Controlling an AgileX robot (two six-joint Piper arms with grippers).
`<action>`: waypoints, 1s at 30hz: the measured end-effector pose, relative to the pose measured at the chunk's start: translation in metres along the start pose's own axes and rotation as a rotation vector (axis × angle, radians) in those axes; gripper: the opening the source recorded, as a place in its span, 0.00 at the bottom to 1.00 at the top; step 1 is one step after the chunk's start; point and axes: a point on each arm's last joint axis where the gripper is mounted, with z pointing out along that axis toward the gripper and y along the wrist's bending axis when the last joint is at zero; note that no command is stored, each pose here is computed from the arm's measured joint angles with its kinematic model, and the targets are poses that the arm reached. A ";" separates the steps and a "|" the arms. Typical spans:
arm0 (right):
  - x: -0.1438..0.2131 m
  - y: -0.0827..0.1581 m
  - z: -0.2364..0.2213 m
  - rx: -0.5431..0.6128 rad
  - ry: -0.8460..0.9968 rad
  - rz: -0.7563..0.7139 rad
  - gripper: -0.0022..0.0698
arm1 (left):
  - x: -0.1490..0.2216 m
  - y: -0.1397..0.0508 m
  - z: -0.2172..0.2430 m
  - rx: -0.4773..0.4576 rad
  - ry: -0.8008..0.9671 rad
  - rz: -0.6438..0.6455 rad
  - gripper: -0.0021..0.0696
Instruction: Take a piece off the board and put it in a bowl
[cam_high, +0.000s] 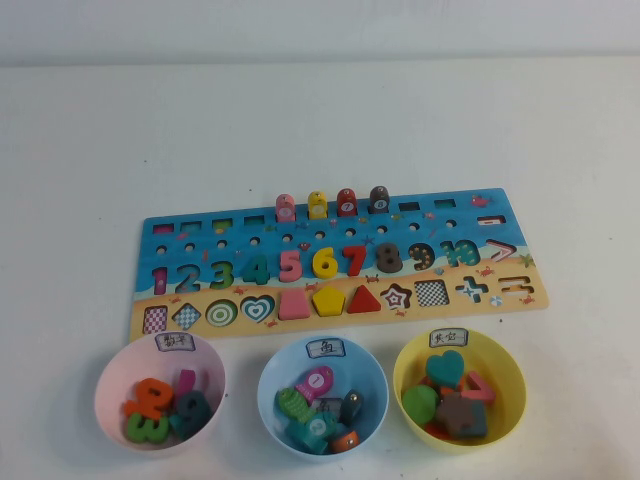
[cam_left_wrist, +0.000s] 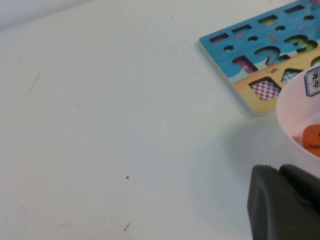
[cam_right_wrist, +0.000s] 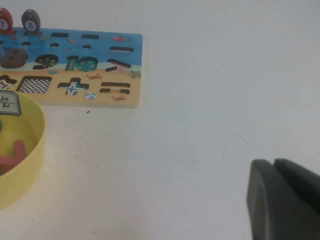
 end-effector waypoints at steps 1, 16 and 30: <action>0.000 0.000 0.000 0.000 0.000 0.000 0.01 | 0.000 0.000 0.000 0.002 -0.002 -0.008 0.02; 0.000 0.000 0.000 0.000 0.000 0.000 0.01 | -0.023 -0.004 -0.003 0.115 -0.231 -0.598 0.02; 0.000 0.000 0.000 0.000 0.000 0.000 0.01 | -0.029 0.000 -0.005 0.109 -0.312 -0.657 0.02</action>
